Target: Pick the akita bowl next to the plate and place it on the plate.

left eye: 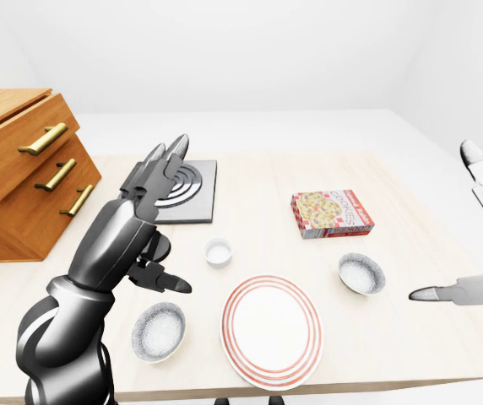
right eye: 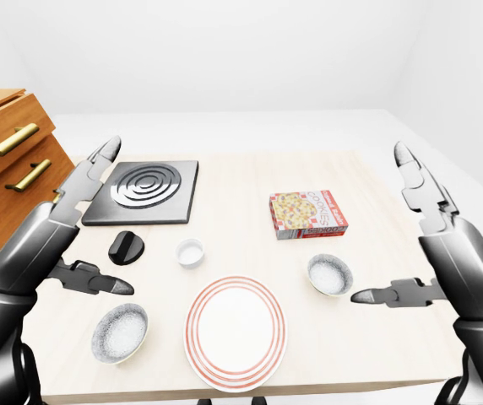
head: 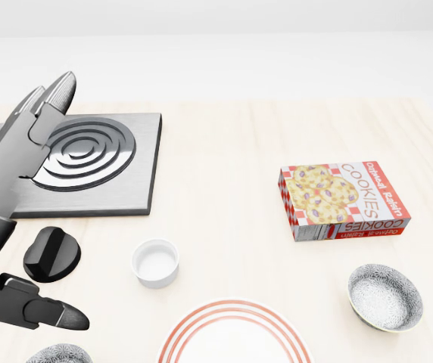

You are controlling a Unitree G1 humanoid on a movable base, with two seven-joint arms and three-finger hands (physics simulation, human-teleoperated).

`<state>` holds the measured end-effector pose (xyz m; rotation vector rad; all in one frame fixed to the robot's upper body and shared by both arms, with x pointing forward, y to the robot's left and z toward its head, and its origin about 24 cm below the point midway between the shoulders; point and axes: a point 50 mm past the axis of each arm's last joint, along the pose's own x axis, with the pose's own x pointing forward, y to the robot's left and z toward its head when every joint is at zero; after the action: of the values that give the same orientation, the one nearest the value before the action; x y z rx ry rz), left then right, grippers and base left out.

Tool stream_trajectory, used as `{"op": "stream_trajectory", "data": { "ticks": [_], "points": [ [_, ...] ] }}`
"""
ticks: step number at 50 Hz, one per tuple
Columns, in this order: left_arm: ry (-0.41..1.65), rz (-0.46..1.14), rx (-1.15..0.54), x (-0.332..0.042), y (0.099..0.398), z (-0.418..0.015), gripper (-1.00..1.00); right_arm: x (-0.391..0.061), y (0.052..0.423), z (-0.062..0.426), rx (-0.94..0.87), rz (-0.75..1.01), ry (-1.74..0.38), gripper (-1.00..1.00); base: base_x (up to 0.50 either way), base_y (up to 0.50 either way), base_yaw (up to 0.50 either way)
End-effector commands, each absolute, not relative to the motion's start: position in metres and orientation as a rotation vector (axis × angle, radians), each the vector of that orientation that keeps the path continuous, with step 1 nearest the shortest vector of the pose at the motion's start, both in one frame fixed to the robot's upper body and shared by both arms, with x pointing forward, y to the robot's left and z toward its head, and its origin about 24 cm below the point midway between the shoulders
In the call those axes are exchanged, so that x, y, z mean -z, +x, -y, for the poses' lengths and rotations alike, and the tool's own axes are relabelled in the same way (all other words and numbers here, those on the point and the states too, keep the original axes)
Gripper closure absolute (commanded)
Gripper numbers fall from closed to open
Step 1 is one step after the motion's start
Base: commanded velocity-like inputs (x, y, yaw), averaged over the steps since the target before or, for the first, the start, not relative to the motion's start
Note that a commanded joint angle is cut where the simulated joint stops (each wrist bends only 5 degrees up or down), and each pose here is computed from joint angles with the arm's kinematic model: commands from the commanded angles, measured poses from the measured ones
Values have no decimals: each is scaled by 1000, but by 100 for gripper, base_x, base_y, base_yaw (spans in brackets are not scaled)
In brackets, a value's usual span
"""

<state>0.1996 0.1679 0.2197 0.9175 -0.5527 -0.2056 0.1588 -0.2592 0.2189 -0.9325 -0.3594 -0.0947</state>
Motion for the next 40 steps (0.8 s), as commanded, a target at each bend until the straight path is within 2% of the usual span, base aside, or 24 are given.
{"op": "stream_trajectory", "data": {
  "ticks": [1,14,19,27,40],
  "points": [
    [917,554,207,-220,200,-168,-100,-200,175,267,86,229,-941,-100,0,0,0],
    [908,547,206,-218,200,-169,-100,-197,175,288,141,153,-955,-100,0,0,0],
    [914,549,206,-219,201,-168,-100,-182,167,296,140,88,-971,-100,0,0,0],
    [911,542,206,-217,201,-169,-100,-192,157,308,208,109,-1002,-100,0,0,0],
    [911,543,205,-218,201,-169,-100,-185,155,314,207,83,-1026,-100,0,0,0]
  ]
}}
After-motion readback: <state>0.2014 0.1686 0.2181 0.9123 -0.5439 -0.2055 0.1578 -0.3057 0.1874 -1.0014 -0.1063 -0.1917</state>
